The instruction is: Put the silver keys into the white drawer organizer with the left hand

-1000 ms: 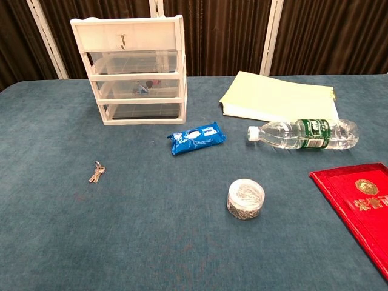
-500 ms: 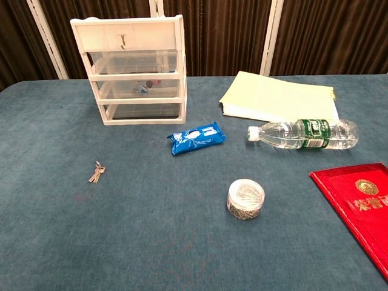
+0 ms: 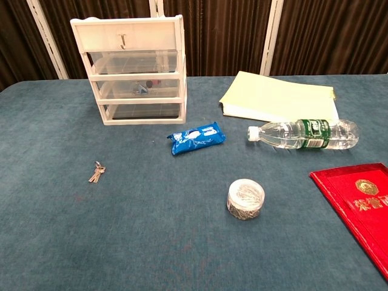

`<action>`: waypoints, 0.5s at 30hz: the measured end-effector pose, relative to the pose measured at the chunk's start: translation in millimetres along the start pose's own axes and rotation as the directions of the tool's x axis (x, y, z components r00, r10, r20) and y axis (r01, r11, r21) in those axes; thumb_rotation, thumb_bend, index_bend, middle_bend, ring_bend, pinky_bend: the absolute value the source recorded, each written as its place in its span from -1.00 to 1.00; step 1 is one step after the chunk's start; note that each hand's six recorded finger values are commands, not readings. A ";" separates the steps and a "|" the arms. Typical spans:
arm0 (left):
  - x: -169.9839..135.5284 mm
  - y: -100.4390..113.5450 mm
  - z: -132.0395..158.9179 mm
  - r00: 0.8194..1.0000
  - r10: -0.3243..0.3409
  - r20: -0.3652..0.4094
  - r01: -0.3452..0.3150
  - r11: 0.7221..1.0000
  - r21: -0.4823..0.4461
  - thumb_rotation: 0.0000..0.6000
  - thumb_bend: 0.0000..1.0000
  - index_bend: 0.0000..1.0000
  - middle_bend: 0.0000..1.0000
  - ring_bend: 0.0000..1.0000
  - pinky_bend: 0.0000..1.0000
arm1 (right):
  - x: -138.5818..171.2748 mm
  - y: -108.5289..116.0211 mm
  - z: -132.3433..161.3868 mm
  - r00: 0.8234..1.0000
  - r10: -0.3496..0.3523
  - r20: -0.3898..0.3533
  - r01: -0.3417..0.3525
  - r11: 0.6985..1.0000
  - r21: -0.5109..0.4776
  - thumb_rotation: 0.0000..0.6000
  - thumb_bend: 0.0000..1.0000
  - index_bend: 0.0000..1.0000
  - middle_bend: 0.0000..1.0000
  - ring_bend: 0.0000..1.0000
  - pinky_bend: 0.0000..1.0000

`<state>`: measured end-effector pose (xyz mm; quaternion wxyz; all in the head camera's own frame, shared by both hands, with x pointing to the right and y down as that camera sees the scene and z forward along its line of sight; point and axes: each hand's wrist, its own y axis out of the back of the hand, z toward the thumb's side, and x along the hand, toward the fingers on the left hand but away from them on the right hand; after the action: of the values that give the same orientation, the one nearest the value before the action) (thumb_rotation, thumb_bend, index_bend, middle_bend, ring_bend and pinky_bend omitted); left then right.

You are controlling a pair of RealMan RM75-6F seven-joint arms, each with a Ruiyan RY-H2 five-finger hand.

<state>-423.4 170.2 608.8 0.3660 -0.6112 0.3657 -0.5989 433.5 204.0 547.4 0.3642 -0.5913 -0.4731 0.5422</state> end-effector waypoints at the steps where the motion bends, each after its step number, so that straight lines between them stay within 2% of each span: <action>1: 7.6 -2.1 5.6 1.000 -0.013 0.003 0.013 1.000 0.004 1.00 -0.45 0.19 1.00 0.83 0.48 | -0.1 0.1 -0.1 1.000 0.000 0.001 0.000 1.000 -0.001 1.00 -0.99 -1.00 -1.00 -1.00 -1.00; 6: 35.4 -11.4 34.9 0.998 -0.051 0.036 0.049 0.997 0.052 1.00 -0.35 0.25 1.00 0.86 0.50 | -0.5 1.0 -0.6 1.000 -0.003 0.003 0.004 1.000 -0.011 1.00 -0.99 -1.00 -1.00 -1.00 -1.00; 15: 75.6 -40.2 82.0 0.988 -0.135 0.076 0.123 0.982 0.146 1.00 -0.30 0.13 1.00 0.85 0.50 | -0.2 1.5 -1.6 1.000 -0.007 0.008 0.007 1.000 -0.024 1.00 -0.99 -1.00 -1.00 -1.00 -1.00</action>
<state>-339.9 122.8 678.3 0.3840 -0.6315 0.2658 -0.6189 435.4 203.5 546.3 0.3570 -0.5917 -0.4830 0.5377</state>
